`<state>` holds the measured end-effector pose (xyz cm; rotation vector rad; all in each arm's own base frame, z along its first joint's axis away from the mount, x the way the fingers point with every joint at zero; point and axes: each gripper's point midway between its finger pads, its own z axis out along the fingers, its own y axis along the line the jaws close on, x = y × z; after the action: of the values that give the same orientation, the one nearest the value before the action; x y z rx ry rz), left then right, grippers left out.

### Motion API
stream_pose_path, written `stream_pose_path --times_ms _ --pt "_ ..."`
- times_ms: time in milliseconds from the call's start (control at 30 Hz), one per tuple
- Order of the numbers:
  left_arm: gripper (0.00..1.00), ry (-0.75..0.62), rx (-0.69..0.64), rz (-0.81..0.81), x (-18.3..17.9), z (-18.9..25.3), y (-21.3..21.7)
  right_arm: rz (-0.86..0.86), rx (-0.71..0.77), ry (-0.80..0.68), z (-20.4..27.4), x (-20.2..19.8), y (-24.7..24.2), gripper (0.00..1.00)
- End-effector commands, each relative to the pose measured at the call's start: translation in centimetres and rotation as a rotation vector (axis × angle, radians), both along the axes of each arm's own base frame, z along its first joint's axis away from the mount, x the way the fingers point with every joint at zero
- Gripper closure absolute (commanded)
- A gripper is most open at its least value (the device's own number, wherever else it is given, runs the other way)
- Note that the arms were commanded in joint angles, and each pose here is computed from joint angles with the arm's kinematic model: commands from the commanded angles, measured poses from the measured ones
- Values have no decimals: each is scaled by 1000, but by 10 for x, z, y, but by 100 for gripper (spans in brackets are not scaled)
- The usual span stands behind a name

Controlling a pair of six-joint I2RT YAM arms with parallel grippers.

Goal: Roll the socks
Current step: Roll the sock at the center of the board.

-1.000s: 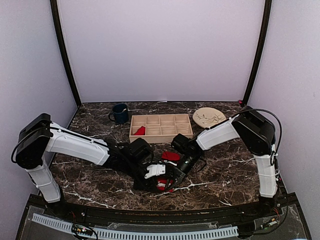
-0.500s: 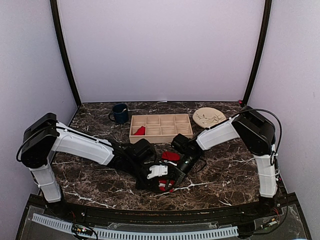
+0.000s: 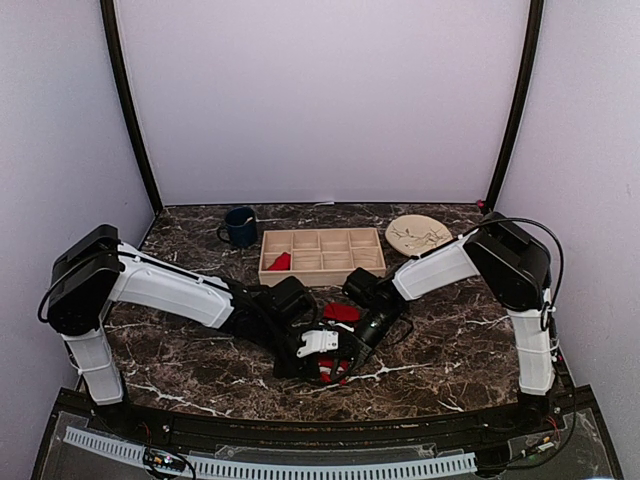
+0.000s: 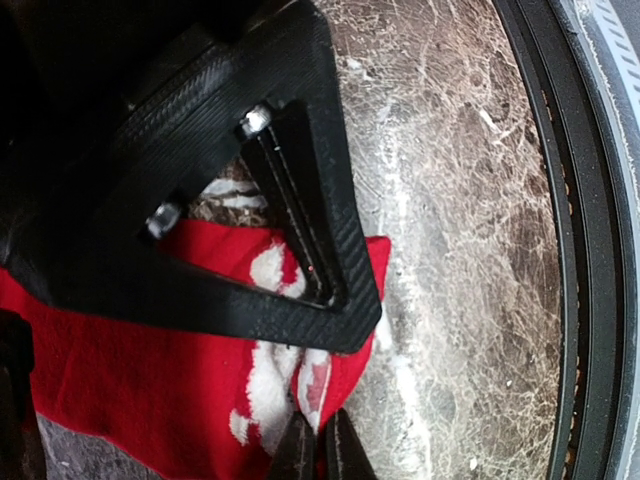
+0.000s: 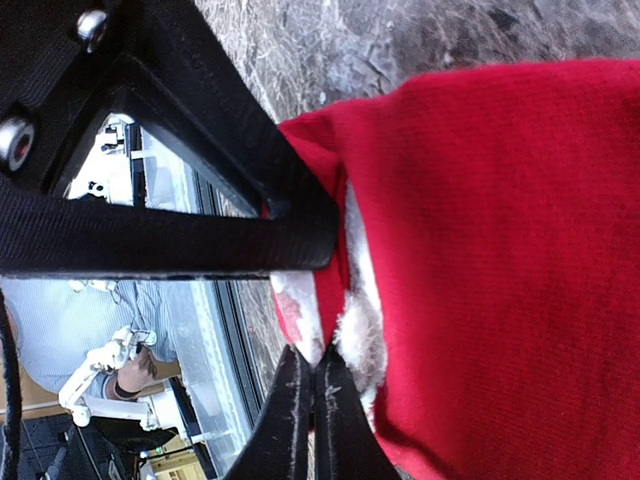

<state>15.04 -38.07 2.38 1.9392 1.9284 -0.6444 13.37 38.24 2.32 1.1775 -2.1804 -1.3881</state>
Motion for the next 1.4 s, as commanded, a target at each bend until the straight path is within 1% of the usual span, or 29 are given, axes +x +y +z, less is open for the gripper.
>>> stream_pose_path --times_ms 0,167,333,533,700,767,900,1000,1133,1200,1300,1367 --pt "100 43 48 -25 -8 -5 3 -32 -43 21 -11 2 -9 97" --pt "100 113 85 -17 -11 -8 6 -123 -22 32 -8 19 -20 91" --pt "100 164 82 -1 -12 -5 7 -187 18 53 -1 29 -25 86" --pt "100 214 88 14 -8 -2 8 -234 56 66 8 34 -29 84" --pt "100 289 81 42 0 8 4 -327 89 19 18 50 -35 84" --pt "100 326 85 54 4 10 3 -365 81 -22 19 57 -39 83" --pt "100 386 97 74 12 16 1 -410 61 -152 19 68 -46 83" --pt "100 449 96 92 16 22 -1 -445 55 -243 22 74 -52 84" --pt "100 548 121 118 18 22 2 -504 10 -385 20 81 -67 84" --pt "100 581 141 136 20 19 5 -519 -7 -455 21 83 -72 84" --pt "100 662 128 139 15 22 2 -520 -43 -556 19 81 -78 84" --pt "100 702 122 144 13 23 1 -511 -38 -629 28 79 -77 84"
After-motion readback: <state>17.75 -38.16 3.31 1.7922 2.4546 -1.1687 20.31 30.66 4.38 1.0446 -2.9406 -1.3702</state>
